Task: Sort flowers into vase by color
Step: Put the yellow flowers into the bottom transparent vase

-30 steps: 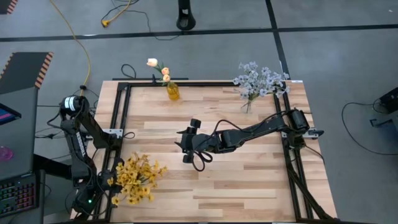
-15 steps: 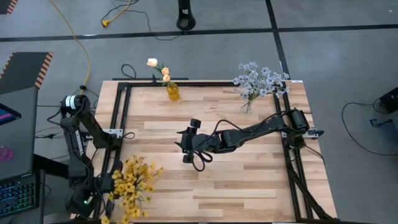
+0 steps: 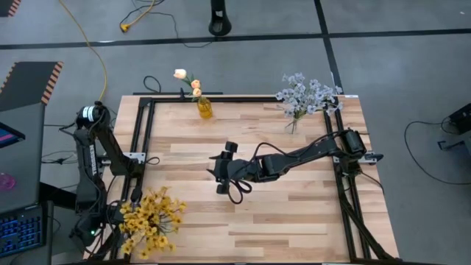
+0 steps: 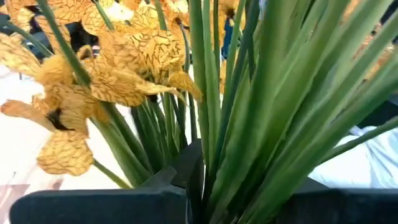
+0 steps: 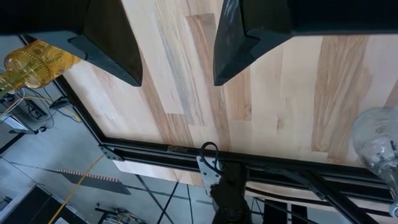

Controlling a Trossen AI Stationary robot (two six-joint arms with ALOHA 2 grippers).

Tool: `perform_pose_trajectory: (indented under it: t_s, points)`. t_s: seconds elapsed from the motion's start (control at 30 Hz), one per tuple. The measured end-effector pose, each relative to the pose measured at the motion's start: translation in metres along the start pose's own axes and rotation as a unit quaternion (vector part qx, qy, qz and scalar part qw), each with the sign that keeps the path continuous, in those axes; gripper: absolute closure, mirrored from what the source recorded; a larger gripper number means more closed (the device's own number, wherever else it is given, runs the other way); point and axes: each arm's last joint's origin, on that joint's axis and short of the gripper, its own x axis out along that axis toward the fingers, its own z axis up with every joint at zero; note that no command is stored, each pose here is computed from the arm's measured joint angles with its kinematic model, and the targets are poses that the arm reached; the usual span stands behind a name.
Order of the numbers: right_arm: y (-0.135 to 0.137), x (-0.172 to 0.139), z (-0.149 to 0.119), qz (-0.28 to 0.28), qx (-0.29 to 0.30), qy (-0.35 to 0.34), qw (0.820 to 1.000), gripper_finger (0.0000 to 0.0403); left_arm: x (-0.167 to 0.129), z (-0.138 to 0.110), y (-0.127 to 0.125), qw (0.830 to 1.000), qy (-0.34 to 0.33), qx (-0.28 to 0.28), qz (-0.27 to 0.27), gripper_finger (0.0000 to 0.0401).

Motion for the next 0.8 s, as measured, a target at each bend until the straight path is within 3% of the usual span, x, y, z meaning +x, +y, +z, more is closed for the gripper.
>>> perform_pose_trajectory:
  t_s: [0.4,0.63,0.8]
  points:
    - [0.0,0.0,0.0,0.0,0.0,0.0,1.0,0.0179,-0.0008,0.0031,0.0031,1.0,-0.002,-0.03,0.003,0.0312]
    - [-0.0002,0.0001,0.0002,0.0,0.001,-0.001,1.0,0.0179,-0.0008,0.0032,0.003,1.0,0.002,-0.031,0.0,0.024]
    - [0.0,0.0,0.0002,0.0,0.001,-0.001,1.0,0.0179,-0.0038,0.0081,0.0049,0.997,0.051,-0.05,-0.043,0.0188]
